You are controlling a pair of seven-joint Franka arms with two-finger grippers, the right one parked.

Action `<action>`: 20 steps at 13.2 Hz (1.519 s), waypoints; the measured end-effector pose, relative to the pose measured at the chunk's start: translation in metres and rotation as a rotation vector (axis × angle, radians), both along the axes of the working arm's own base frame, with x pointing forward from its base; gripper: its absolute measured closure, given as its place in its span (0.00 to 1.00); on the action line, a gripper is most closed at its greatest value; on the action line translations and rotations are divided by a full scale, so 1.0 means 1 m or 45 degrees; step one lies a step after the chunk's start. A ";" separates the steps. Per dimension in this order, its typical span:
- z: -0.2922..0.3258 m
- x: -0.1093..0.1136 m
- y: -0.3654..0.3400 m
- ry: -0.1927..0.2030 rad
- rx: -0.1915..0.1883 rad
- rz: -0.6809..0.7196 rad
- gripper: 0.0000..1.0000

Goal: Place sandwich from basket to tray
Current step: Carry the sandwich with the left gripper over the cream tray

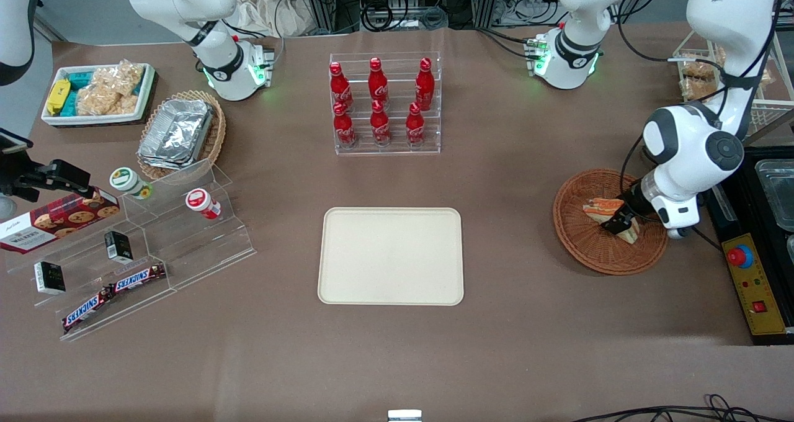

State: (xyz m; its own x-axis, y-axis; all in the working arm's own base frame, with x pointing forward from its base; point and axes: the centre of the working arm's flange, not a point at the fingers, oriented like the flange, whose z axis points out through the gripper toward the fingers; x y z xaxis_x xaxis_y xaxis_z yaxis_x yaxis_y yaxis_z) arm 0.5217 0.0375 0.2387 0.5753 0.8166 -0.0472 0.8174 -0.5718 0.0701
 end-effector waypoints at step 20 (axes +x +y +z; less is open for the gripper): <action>0.143 -0.018 -0.371 -0.116 0.019 -1.096 0.80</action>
State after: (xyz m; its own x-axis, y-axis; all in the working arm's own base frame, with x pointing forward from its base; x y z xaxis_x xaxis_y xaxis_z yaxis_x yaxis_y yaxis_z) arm 0.5040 -0.3335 0.3817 0.9948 0.0952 0.0362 0.0911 -0.9906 0.1019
